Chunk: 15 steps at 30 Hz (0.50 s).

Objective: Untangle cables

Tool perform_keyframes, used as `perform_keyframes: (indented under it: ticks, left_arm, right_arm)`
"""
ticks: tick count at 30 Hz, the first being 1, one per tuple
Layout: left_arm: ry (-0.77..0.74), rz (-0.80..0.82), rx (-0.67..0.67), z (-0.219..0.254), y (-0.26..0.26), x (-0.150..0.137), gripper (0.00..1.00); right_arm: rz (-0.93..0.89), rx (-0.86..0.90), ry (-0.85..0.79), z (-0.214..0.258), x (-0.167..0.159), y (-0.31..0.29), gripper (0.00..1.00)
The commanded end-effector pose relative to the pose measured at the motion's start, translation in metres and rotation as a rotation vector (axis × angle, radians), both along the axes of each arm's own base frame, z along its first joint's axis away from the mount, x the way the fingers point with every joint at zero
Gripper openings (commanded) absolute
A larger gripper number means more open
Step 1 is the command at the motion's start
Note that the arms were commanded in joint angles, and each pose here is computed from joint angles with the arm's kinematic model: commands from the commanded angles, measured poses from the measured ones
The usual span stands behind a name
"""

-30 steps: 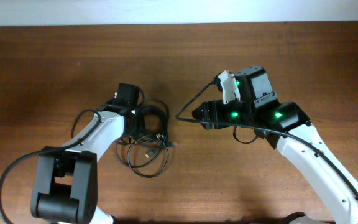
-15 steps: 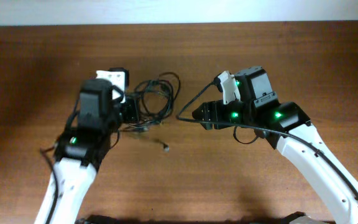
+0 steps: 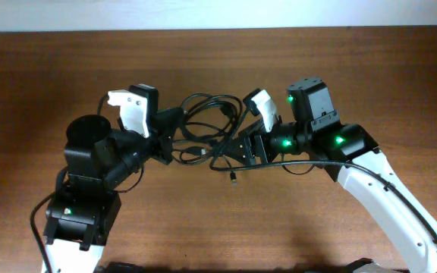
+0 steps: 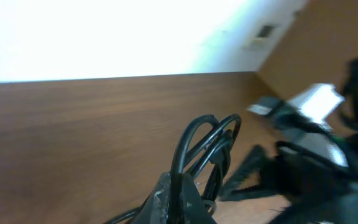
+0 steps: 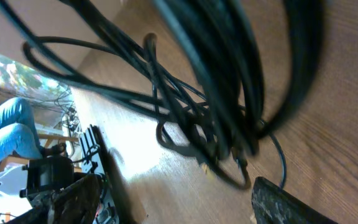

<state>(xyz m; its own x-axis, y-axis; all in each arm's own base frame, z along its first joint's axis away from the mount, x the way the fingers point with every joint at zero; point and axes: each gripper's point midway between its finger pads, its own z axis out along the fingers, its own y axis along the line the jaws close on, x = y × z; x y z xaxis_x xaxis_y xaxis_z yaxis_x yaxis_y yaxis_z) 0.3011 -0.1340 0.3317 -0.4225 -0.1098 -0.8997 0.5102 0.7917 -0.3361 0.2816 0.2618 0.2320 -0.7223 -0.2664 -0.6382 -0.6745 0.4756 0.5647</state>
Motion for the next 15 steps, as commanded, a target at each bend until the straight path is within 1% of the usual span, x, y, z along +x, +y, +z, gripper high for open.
perform_keyframes:
  ticks: [1,2,3,4,6,7,8,11,13,14,15]
  left_arm:
    - [-0.046,-0.149,-0.068,0.023,-0.02,-0.019,0.0]
    - [-0.045,-0.149,-0.068,0.023,-0.02,-0.019,0.0]
    - [-0.044,-0.148,-0.067,0.023,-0.02,-0.019,0.0]
    - [-0.045,-0.142,-0.066,0.023,-0.019,-0.018,0.0]
    - [-0.048,-0.057,-0.041,0.02,-0.008,-0.008,0.0]
    - [-0.042,0.015,-0.018,0.016,0.002,-0.001,0.0]
    - [-0.019,0.133,0.024,0.007,0.021,0.008,0.0]
    - [0.056,0.43,0.156,-0.019,0.073,0.019,0.0]
    - [0.069,0.541,0.208,-0.025,0.094,0.02,0.0]
    - [0.076,0.583,0.229,-0.027,0.102,0.019,0.3]
    - [0.078,0.579,0.229,-0.027,0.101,0.019,0.57]
  right_arm:
    - [0.036,0.02,-0.025,0.004,-0.002,0.003,0.35]
    - [0.035,0.02,-0.026,0.004,-0.001,0.003,0.13]
    - [0.034,0.019,-0.026,0.004,-0.001,0.003,0.04]
    - [0.034,0.019,-0.025,0.004,-0.001,0.003,0.04]
    - [0.033,0.013,-0.011,0.001,-0.003,0.002,0.04]
    - [0.03,0.007,-0.005,0.0,-0.004,0.001,0.04]
    - [0.031,0.005,0.001,-0.001,-0.004,0.001,0.04]
    - [0.031,0.002,0.009,-0.002,-0.006,0.0,0.04]
    - [0.032,0.001,0.011,-0.002,-0.006,0.0,0.04]
    - [0.032,0.002,0.011,-0.002,-0.006,0.0,0.04]
    - [0.034,0.004,0.012,-0.002,-0.007,0.0,0.04]
